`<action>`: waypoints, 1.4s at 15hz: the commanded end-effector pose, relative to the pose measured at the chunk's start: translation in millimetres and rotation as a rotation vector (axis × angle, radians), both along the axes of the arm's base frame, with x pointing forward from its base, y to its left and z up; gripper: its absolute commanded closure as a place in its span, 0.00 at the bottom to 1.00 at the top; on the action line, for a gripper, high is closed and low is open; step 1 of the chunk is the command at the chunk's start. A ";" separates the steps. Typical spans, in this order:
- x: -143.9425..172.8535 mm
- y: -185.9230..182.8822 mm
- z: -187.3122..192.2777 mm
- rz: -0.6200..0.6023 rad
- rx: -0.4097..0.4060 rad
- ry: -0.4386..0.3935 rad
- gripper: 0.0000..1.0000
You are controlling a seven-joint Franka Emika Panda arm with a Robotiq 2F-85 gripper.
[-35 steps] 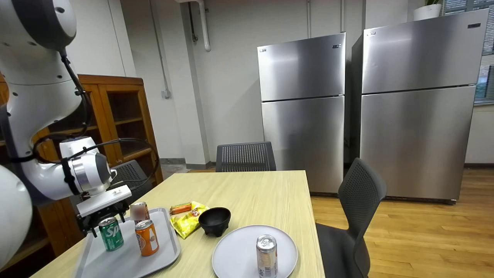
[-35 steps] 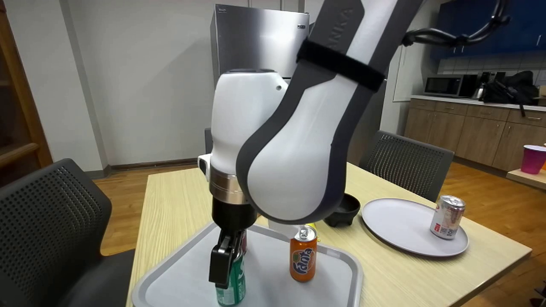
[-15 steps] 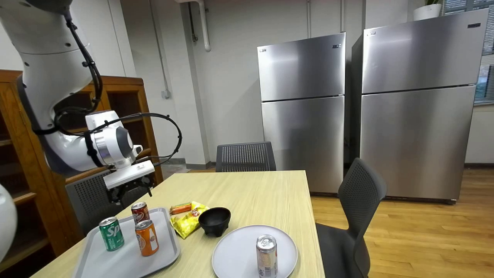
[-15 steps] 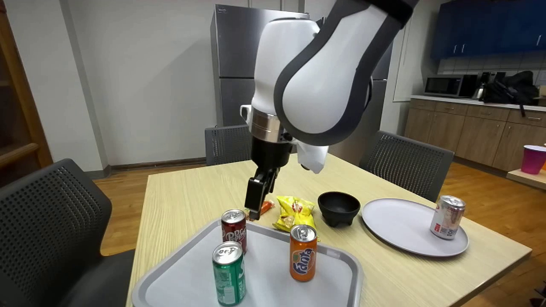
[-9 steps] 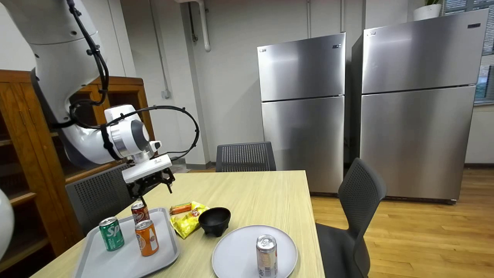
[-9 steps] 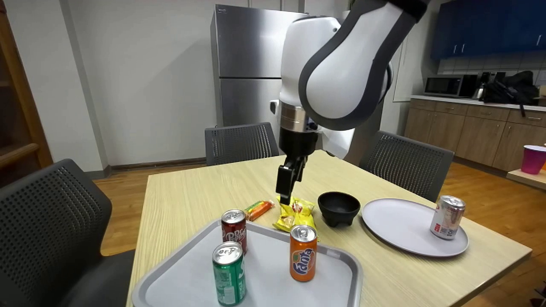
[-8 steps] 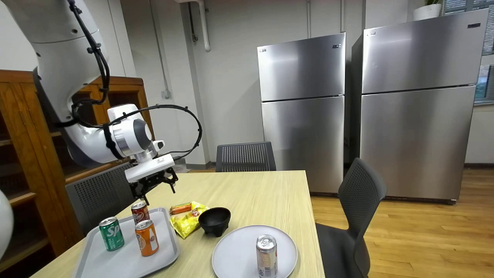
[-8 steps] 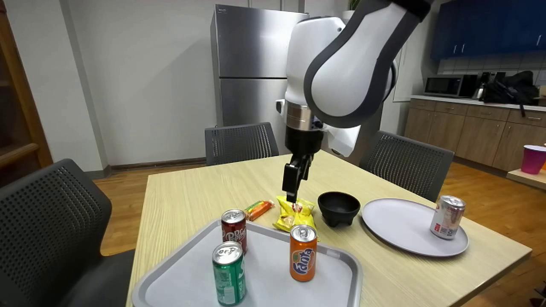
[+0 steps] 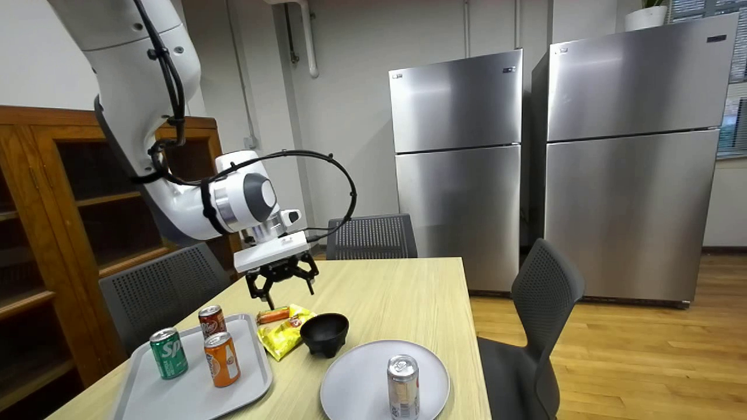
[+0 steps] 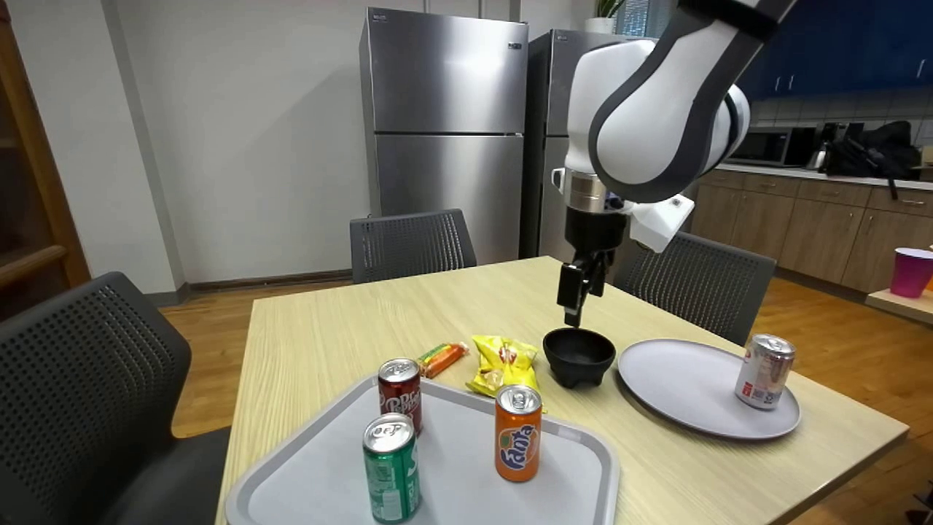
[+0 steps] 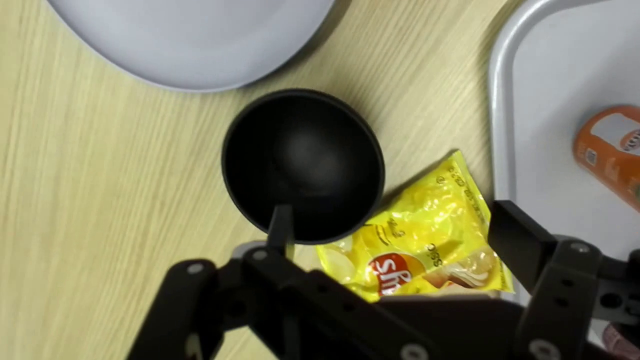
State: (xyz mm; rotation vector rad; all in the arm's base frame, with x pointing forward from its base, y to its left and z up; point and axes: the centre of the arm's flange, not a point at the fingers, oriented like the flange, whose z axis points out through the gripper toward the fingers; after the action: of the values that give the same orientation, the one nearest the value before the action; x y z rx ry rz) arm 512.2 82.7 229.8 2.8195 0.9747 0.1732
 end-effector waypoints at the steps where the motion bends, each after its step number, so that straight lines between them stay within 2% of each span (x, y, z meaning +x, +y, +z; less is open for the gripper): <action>1: -11.5 -43.3 12.1 -0.133 0.030 0.005 0.00; 5: -15.5 -90.2 11.5 -0.264 0.026 0.014 0.00; 9: -20.7 -137.9 14.4 -0.345 0.062 0.010 0.00; 15: -27.6 -189.5 12.8 -0.401 0.104 0.025 0.00; 16: -19.5 -176.4 3.0 -0.405 0.090 0.022 0.00; 21: -20.4 -177.8 -0.6 -0.406 0.089 0.028 0.00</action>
State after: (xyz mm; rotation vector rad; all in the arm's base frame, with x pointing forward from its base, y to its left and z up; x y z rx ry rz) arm 491.8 -95.1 229.2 3.0333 0.3899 0.1298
